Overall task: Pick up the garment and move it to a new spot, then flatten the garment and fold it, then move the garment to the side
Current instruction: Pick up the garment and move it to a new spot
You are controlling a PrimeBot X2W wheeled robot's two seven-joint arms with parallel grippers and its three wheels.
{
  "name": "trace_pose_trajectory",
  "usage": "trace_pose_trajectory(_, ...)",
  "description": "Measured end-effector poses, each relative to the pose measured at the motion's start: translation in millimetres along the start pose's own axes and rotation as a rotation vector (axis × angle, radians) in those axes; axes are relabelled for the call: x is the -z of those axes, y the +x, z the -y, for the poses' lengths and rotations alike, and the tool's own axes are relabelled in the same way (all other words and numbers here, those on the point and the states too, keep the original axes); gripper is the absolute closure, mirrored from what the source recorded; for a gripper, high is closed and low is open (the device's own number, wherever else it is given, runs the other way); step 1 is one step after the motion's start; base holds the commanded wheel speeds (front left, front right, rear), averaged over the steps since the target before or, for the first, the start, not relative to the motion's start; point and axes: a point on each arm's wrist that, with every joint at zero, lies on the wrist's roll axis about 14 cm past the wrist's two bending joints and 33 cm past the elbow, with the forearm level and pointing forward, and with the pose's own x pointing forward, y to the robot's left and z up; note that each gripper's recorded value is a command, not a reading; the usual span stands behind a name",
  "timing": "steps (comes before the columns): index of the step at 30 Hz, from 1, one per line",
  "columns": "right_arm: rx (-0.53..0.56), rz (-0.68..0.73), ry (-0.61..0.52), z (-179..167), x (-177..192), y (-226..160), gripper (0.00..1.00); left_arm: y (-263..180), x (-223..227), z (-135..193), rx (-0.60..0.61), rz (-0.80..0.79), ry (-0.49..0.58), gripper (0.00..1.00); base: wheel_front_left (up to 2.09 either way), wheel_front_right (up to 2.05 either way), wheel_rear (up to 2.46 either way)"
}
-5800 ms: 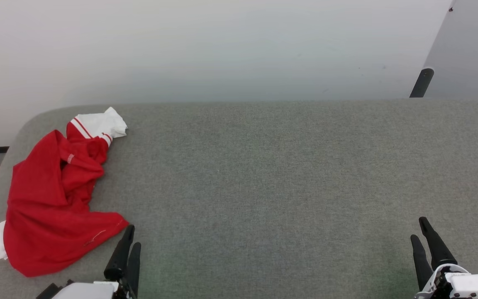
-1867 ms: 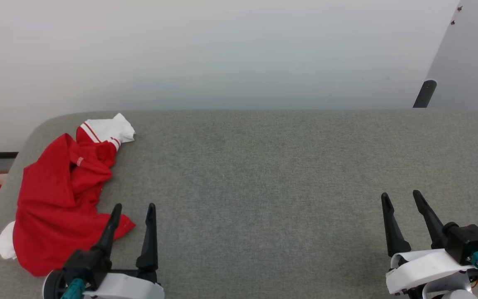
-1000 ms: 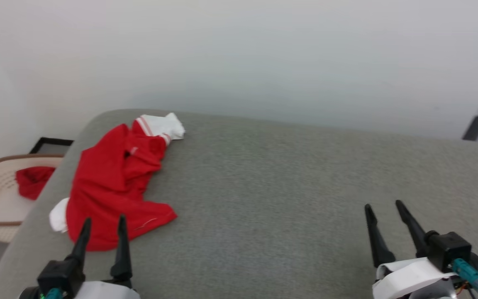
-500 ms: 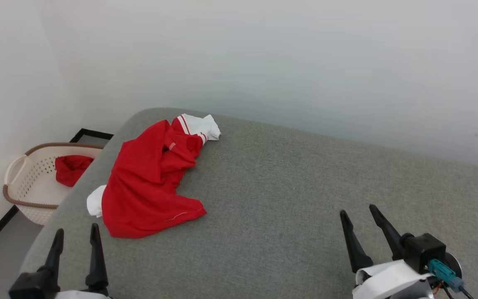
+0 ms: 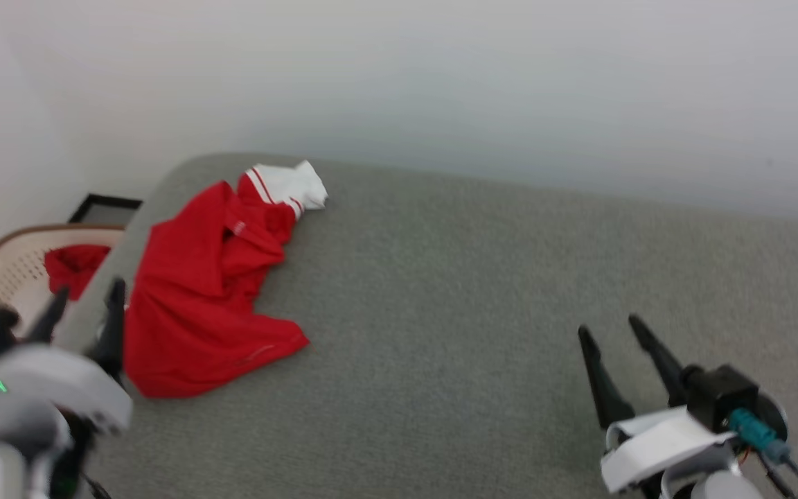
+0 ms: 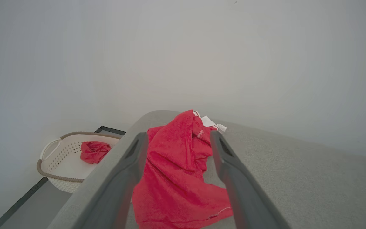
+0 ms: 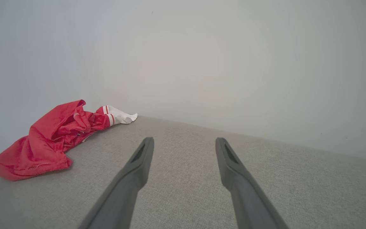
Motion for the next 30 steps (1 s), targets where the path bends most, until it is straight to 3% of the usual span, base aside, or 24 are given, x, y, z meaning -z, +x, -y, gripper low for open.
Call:
trace_pose_trajectory(11,0.054,-0.001,-0.017,41.0,9.7,24.8,0.0,88.0,2.4,-0.7,0.057,-0.3,0.023,0.0,0.0,0.0,0.0)
trace_pose_trajectory(20,0.116,-0.074,0.008,73.5,50.2,31.3,0.0,127.3,89.3,9.8,0.072,-0.709,0.02,0.0,0.0,0.0,0.0)
trace_pose_trajectory(30,0.161,-0.127,0.015,95.4,79.0,30.0,0.0,138.9,163.8,13.6,0.026,-1.015,0.011,0.0,0.0,0.0,0.0)
